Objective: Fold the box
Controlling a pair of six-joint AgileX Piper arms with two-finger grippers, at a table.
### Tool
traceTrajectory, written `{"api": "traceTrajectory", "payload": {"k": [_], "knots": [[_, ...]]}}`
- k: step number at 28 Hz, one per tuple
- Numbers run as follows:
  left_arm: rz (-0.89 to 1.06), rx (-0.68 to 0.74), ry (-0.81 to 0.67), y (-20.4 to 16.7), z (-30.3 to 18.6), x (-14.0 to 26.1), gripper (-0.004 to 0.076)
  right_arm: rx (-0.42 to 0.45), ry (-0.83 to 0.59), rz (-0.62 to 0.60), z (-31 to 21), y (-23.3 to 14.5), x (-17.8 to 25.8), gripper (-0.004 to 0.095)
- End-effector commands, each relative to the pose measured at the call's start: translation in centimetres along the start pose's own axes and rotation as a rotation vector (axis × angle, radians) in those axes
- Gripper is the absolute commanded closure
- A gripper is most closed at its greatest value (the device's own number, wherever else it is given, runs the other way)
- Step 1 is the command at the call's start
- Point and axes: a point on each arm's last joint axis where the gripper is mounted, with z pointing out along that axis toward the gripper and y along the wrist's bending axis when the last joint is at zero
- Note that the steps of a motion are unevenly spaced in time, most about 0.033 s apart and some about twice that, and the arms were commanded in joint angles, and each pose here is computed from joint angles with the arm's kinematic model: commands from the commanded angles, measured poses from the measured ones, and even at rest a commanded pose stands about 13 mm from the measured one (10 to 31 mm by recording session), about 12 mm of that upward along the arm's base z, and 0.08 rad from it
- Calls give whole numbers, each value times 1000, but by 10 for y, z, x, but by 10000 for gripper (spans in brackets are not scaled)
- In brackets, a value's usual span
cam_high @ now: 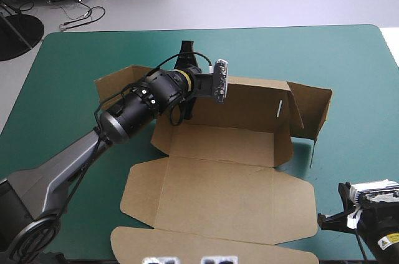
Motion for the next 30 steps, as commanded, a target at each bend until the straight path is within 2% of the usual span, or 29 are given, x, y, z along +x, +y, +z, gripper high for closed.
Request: {"api": "traceTrajectory", "payload": {"k": [1,7,13,19,24,27,30], "knots": [[-111,-179,-56,21,-34,-11,734,18,-110,31,-7,-3,-28,843],[-104,-230,12,-2,-26,-20,734,23,-142,86,-10,-9,-69,844],[-29,-332,115,-45,-9,-25,734,22,-176,118,-7,-16,-120,844],[-60,-425,139,-73,-11,-32,734,-54,-170,180,11,-20,-166,844],[-69,-403,139,-84,-9,-33,734,-95,-103,200,40,-27,-194,850],[-74,-402,148,-85,-9,-33,734,-121,-55,184,60,-31,-208,901],[-81,-397,151,-85,-9,-32,734,-164,46,198,103,-39,-223,928]]}}
